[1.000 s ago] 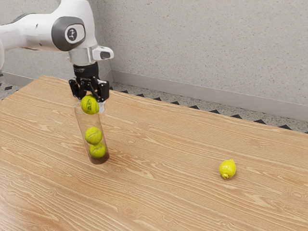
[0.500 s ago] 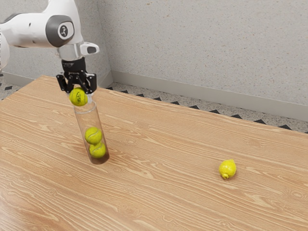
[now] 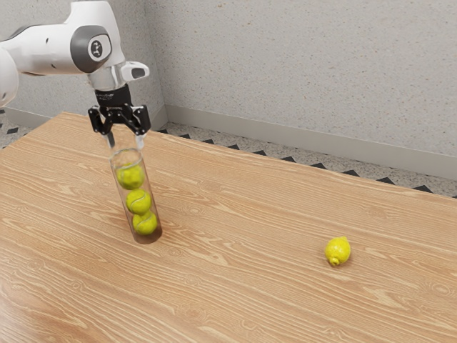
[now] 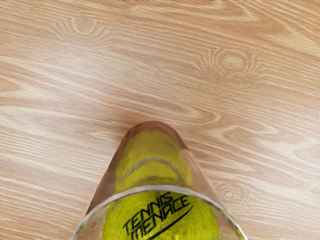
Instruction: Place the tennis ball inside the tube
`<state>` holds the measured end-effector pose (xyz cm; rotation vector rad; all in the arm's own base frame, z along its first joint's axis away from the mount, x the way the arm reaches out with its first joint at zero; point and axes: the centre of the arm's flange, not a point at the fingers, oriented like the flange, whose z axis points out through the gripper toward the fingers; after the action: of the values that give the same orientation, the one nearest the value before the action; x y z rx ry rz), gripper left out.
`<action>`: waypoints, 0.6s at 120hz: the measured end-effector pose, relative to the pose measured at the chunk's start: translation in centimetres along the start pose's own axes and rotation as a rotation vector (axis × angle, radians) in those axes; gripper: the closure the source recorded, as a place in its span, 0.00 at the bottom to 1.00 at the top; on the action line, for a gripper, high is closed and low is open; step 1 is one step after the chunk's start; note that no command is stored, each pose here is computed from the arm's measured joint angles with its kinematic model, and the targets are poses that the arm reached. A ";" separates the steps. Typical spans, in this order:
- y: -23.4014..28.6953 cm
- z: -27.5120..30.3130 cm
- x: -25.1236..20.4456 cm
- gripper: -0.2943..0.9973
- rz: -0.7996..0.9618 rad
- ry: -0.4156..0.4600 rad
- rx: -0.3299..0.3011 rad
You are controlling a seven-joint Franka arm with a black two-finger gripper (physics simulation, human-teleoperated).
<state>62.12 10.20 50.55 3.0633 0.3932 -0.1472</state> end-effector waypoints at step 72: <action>5.5 -9.2 -9.0 0.23 0.245 0.073 -0.021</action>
<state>55.65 3.22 60.84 3.0697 0.0205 -0.0204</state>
